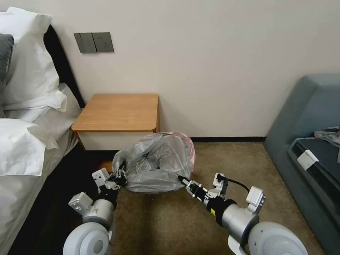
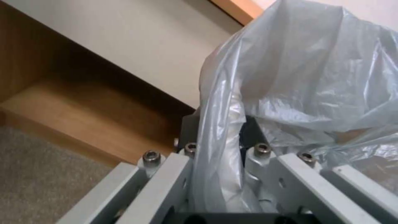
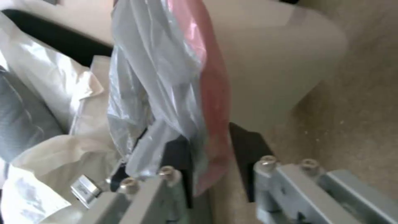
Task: Pick up the garbage bag from the table and place it over the trash can.
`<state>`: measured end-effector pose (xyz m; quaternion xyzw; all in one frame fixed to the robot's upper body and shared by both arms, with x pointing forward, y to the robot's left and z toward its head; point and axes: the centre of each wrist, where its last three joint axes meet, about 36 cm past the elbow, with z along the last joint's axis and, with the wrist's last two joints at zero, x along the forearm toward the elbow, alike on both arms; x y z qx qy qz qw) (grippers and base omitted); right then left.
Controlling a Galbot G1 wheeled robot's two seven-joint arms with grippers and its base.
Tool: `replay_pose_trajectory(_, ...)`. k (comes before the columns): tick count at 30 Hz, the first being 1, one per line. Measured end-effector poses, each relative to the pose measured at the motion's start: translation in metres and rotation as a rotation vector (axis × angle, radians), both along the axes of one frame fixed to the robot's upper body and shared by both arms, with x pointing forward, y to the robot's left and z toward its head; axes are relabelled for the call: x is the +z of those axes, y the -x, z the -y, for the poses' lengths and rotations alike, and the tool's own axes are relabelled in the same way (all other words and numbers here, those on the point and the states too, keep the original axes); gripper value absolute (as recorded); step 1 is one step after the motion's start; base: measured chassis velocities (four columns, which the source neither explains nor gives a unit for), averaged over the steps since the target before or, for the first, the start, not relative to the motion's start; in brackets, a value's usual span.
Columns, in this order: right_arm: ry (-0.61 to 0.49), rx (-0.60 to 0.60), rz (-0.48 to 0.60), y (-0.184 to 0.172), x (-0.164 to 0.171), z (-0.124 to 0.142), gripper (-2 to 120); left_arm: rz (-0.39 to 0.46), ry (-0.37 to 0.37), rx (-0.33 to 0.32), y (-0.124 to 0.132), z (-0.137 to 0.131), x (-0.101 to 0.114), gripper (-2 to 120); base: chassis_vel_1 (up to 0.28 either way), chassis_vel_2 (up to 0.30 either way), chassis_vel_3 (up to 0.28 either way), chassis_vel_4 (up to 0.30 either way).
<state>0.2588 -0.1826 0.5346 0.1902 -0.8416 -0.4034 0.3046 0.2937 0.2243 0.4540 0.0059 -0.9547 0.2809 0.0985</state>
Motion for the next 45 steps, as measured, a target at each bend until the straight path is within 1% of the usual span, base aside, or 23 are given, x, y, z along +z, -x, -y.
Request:
replay_pose_trajectory(1,0.016,-0.002,0.001,0.002,-0.002,0.001,32,-0.001,0.001,0.006,-0.002,-0.001,-0.001,5,0.0,0.0,0.0,0.0)
replay_pose_trajectory(2,0.016,-0.002,0.001,0.002,-0.002,0.001,32,-0.001,0.001,0.006,-0.002,-0.001,-0.001,5,0.0,0.0,0.0,0.0)
replay_pose_trajectory(5,0.097,-0.026,0.034,0.009,-0.008,0.004,46,-0.009,0.001,0.021,-0.008,-0.004,-0.004,5,0.0,0.0,0.0,0.0)
replay_pose_trajectory(6,0.097,-0.026,0.034,0.009,-0.008,0.004,46,-0.009,0.001,0.021,-0.008,-0.004,-0.004,5,0.0,0.0,0.0,0.0)
replay_pose_trajectory(8,0.132,-0.053,0.069,0.014,-0.013,0.007,58,-0.016,0.004,0.027,-0.009,-0.006,-0.005,5,0.0,0.0,0.0,0.0)
replay_pose_trajectory(9,0.132,-0.053,0.069,0.014,-0.013,0.007,58,-0.016,0.004,0.027,-0.009,-0.006,-0.005,5,0.0,0.0,0.0,0.0)
replay_pose_trajectory(11,0.152,-0.076,0.129,0.013,-0.012,0.009,68,-0.023,0.007,0.028,-0.008,-0.006,-0.005,5,0.0,0.0,0.0,0.0)
replay_pose_trajectory(12,0.152,-0.076,0.129,0.013,-0.012,0.009,68,-0.023,0.007,0.028,-0.008,-0.006,-0.005,5,0.0,0.0,0.0,0.0)
replay_pose_trajectory(13,0.157,-0.08,0.163,0.011,-0.011,0.01,71,-0.027,0.006,0.029,-0.008,-0.006,-0.006,5,0.0,0.0,0.0,0.0)
replay_pose_trajectory(14,0.154,-0.079,0.224,0.008,-0.009,0.012,76,-0.032,0.003,0.03,-0.008,-0.007,-0.007,5,0.0,0.0,0.0,0.0)
replay_pose_trajectory(16,0.108,-0.077,0.363,0.001,-0.003,0.014,86,-0.038,-0.001,0.03,-0.007,-0.008,-0.008,5,0.0,0.0,0.0,0.0)
replay_pose_trajectory(17,0.108,-0.077,0.363,0.001,-0.003,0.014,86,-0.038,-0.001,0.03,-0.007,-0.008,-0.008,5,0.0,0.0,0.0,0.0)
replay_pose_trajectory(19,0.038,-0.071,0.495,-0.007,0.004,0.013,96,-0.045,-0.001,0.031,-0.006,-0.008,-0.009,5,0.0,0.0,0.0,0.0)
replay_pose_trajectory(20,0.016,-0.061,0.539,-0.014,0.002,0.012,98,-0.047,-0.001,0.03,-0.005,-0.007,-0.01,5,0.0,0.0,0.0,0.0)
replay_pose_trajectory(21,0.016,-0.061,0.539,-0.014,0.002,0.012,98,-0.047,-0.001,0.03,-0.005,-0.007,-0.01,5,0.0,0.0,0.0,0.0)
replay_pose_trajectory(23,0.0,-0.041,0.592,-0.027,-0.01,0.008,100,-0.046,0.001,0.027,-0.004,-0.007,-0.009,5,0.0,0.0,0.0,0.0)
replay_pose_trajectory(26,-0.006,-0.034,0.606,-0.039,-0.023,0.005,100,-0.04,0.007,0.022,-0.003,-0.007,-0.006,5,0.0,0.0,0.0,0.0)
replay_pose_trajectory(28,-0.016,-0.047,0.591,-0.054,-0.037,0.001,100,-0.032,0.01,0.017,-0.003,-0.007,-0.003,5,0.0,0.0,0.0,0.0)
replay_pose_trajectory(29,-0.016,-0.047,0.591,-0.054,-0.037,0.001,100,-0.032,0.01,0.017,-0.003,-0.007,-0.003,5,0.0,0.0,0.0,0.0)
replay_pose_trajectory(34,-0.056,-0.082,0.556,-0.076,-0.056,-0.006,100,-0.021,0.017,0.005,0.001,-0.007,0.003,5,0.0,0.0,0.0,0.0)
replay_pose_trajectory(41,-0.084,-0.121,0.523,-0.089,-0.067,-0.012,100,-0.018,0.047,-0.006,0.002,-0.008,0.008,5,0.0,0.0,0.0,0.0)
replay_pose_trajectory(44,-0.1,-0.133,0.511,-0.092,-0.072,-0.014,98,-0.019,0.062,-0.01,0.001,-0.008,0.01,5,0.0,0.0,0.0,0.0)
replay_pose_trajectory(45,-0.121,-0.139,0.503,-0.093,-0.073,-0.014,92,-0.02,0.074,-0.011,0.001,-0.008,0.011,5,0.0,0.0,0.0,0.0)
